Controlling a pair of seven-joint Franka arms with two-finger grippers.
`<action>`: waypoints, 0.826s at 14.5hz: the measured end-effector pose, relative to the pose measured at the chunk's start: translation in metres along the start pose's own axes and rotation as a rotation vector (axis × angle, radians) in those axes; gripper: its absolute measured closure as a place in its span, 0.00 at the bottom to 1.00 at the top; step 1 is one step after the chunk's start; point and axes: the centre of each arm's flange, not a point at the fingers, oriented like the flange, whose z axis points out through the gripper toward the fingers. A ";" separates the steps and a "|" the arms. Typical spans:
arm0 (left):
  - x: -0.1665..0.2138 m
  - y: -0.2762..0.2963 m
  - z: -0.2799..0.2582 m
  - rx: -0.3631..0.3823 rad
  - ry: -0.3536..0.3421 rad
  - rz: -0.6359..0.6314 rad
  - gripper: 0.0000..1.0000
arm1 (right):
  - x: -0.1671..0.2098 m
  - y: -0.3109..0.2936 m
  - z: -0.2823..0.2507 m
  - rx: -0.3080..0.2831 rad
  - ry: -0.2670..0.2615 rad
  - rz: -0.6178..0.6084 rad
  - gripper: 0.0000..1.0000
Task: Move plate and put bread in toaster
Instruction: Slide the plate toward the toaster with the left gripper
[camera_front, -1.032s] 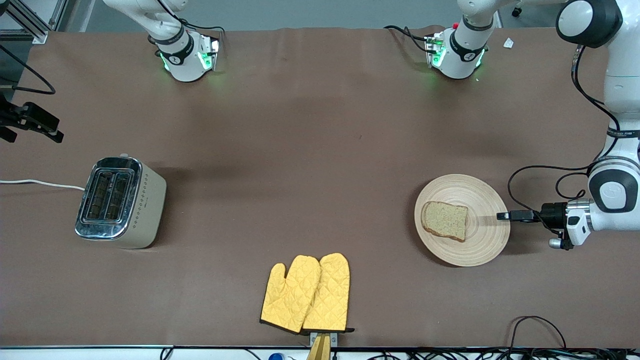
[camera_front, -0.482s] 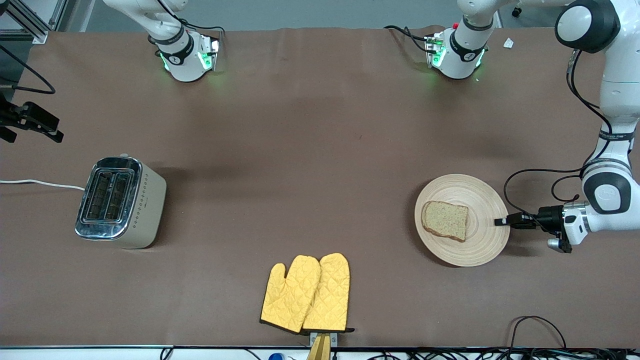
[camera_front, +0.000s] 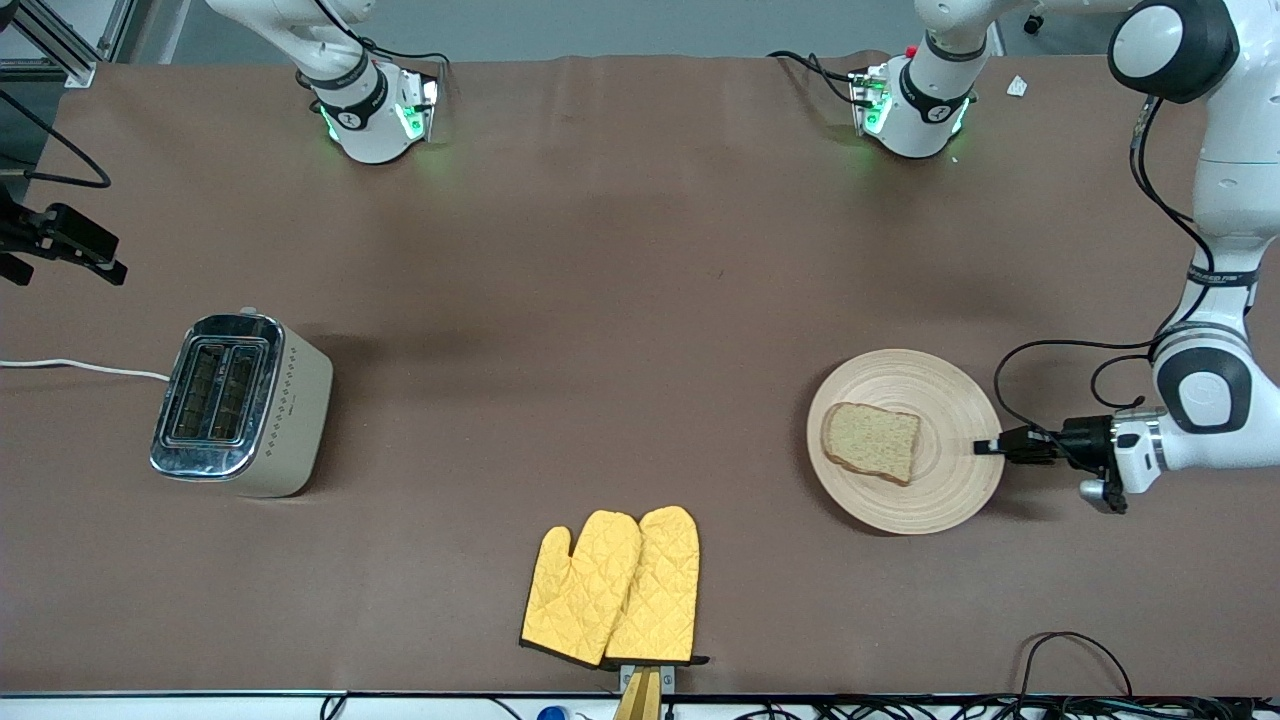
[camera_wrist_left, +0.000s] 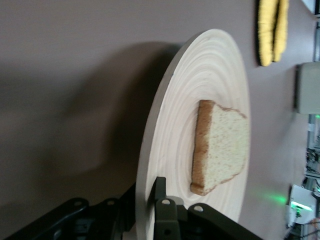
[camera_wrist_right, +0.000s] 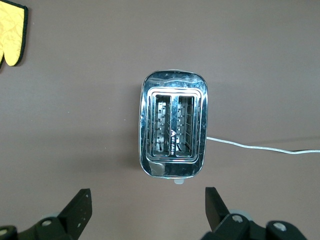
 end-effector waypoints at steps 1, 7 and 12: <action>0.010 0.023 0.015 -0.026 -0.012 0.006 0.87 | 0.000 0.000 0.000 0.000 0.000 0.000 0.00; 0.046 0.155 0.139 -0.195 -0.070 -0.029 0.87 | 0.000 0.000 0.000 0.000 0.000 0.000 0.00; 0.053 0.240 0.246 -0.252 0.025 -0.068 0.87 | 0.000 0.002 0.000 0.000 -0.001 0.002 0.00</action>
